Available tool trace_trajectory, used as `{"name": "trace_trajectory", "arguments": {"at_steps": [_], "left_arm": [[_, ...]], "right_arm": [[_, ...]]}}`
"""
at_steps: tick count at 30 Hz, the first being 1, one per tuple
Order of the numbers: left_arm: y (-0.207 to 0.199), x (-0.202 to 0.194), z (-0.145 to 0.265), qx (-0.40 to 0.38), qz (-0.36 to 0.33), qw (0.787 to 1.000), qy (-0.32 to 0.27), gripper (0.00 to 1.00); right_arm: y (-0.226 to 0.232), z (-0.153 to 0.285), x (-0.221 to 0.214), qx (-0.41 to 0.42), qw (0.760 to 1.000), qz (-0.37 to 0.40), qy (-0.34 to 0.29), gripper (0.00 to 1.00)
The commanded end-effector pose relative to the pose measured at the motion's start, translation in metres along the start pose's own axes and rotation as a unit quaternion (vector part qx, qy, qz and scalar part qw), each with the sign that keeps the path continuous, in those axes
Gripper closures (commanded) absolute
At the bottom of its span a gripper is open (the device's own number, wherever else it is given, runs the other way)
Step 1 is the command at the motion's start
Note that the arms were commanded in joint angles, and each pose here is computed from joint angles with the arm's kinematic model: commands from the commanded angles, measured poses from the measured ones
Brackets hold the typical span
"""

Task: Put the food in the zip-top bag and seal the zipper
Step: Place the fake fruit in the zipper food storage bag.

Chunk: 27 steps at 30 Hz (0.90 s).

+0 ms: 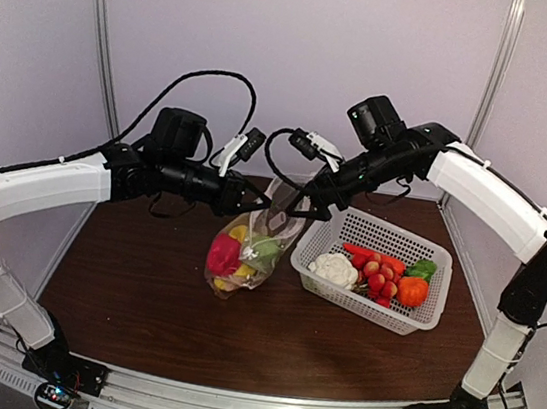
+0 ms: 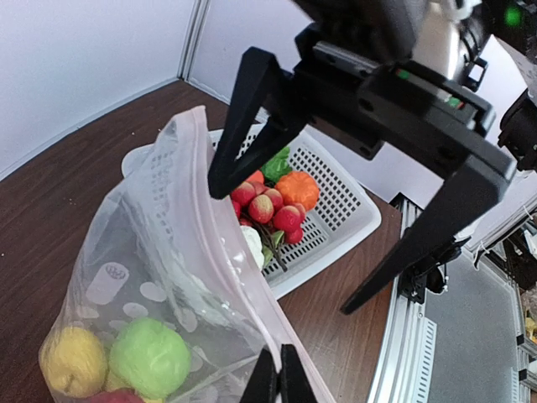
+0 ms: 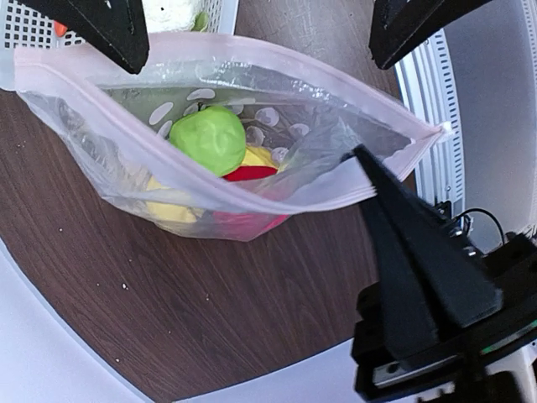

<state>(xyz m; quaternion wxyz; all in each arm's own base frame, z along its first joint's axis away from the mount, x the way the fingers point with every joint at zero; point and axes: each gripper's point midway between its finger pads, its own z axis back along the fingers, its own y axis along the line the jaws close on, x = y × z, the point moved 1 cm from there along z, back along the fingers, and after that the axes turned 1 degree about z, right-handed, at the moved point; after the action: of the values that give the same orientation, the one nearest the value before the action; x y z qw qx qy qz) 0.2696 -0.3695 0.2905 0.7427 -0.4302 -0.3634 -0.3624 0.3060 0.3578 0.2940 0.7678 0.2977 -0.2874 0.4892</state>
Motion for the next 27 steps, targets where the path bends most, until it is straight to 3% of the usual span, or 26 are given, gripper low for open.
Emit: {"name": "trace_trajectory", "arguments": {"at_steps": [1, 4, 6, 8, 10, 14, 17, 24, 27], "left_arm": [[0.001, 0.009, 0.002, 0.007, -0.015, 1.0, -0.016, 1.0], [0.016, 0.029, 0.027, 0.082, -0.054, 0.995, -0.026, 1.0], [0.029, 0.056, 0.069, 0.147, -0.077, 0.983, -0.078, 1.0], [0.027, 0.08, 0.107, 0.165, -0.092, 0.971, -0.143, 1.0], [0.022, 0.085, 0.116, 0.157, -0.096, 0.97, -0.157, 1.0], [0.029, 0.049, 0.055, 0.06, -0.03, 0.995, -0.068, 1.0], [0.03, 0.019, 0.012, 0.001, 0.02, 1.0, -0.006, 1.0], [0.014, 0.015, 0.008, -0.024, 0.013, 1.0, -0.015, 1.0], [0.012, 0.015, 0.008, -0.03, 0.019, 0.999, -0.018, 1.0]], "right_arm": [[0.032, 0.059, 0.008, 0.007, 0.998, 0.062, -0.031, 0.07], [0.019, 0.103, 0.002, -0.027, 0.996, 0.067, -0.061, 0.07], [-0.004, 0.132, -0.004, -0.059, 0.993, 0.041, -0.095, 0.07], [-0.029, 0.147, -0.022, -0.09, 0.99, 0.006, -0.109, 0.07], [-0.053, 0.152, -0.044, -0.141, 0.985, -0.013, -0.098, 0.08], [-0.082, 0.136, -0.087, -0.201, 0.979, -0.02, -0.034, 0.09], [-0.094, 0.121, -0.107, -0.206, 0.978, -0.032, 0.007, 0.1], [-0.124, 0.118, -0.137, -0.264, 0.96, -0.06, 0.067, 0.1], [-0.136, 0.113, -0.165, -0.289, 0.946, -0.08, 0.121, 0.11]]}}
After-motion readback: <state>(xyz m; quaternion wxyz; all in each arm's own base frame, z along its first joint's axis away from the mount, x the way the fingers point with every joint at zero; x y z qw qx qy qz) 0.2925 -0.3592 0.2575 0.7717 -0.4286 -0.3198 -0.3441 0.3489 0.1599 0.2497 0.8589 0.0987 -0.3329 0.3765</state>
